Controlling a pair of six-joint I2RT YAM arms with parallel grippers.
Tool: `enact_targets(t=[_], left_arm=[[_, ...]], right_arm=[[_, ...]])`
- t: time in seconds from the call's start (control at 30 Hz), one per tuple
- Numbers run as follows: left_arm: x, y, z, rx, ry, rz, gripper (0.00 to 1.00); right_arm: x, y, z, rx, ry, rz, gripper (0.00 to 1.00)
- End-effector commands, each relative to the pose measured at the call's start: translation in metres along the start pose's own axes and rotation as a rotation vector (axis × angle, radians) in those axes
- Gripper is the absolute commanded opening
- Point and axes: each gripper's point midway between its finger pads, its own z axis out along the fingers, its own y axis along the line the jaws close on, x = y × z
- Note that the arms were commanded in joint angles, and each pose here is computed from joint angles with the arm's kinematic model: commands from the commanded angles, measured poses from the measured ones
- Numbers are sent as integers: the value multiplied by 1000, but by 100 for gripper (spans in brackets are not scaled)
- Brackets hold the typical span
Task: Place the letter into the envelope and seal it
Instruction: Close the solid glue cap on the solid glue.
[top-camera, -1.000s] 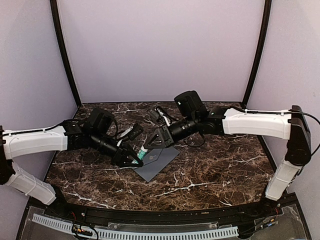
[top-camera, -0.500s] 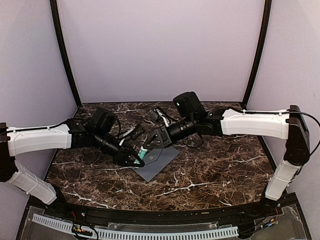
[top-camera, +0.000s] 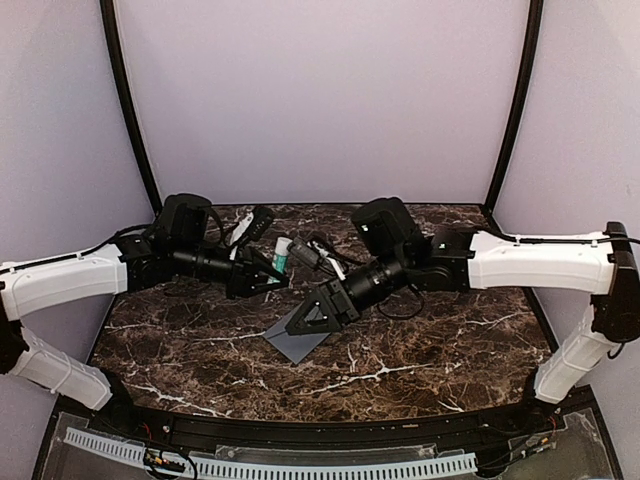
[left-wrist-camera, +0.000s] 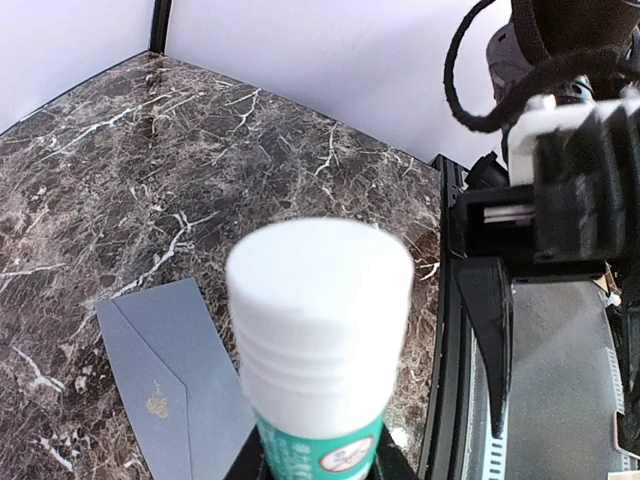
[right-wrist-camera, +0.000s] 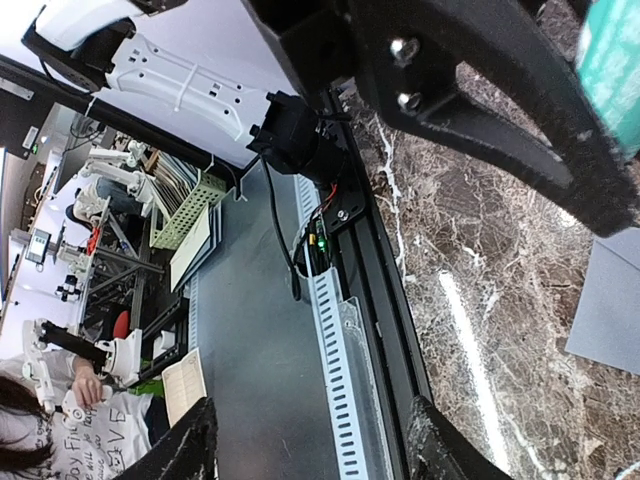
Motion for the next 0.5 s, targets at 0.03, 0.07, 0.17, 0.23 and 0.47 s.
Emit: enact_targets(t=[0.03,0.07,0.17,0.23,0.47], left_arm=[[-10,-3,-4,-10,-32,83,0],[-9,-4,-4,-5,-29,85,0],[-8,-13,-3,38,-30,91,0],[-7,-20,-1,70,-32,93,0],[0,-33,7,149,-3,79,0]], right_arm=[[-27,16,-35,5,-151,-51,67],[-32,11,-41,39,-187,-48,68],[-49,-4,-58,142,-306,-33,69],[-60,-6,-64,165,-377,-50,70],[-91,-3,-61,179,-484,-102,65]])
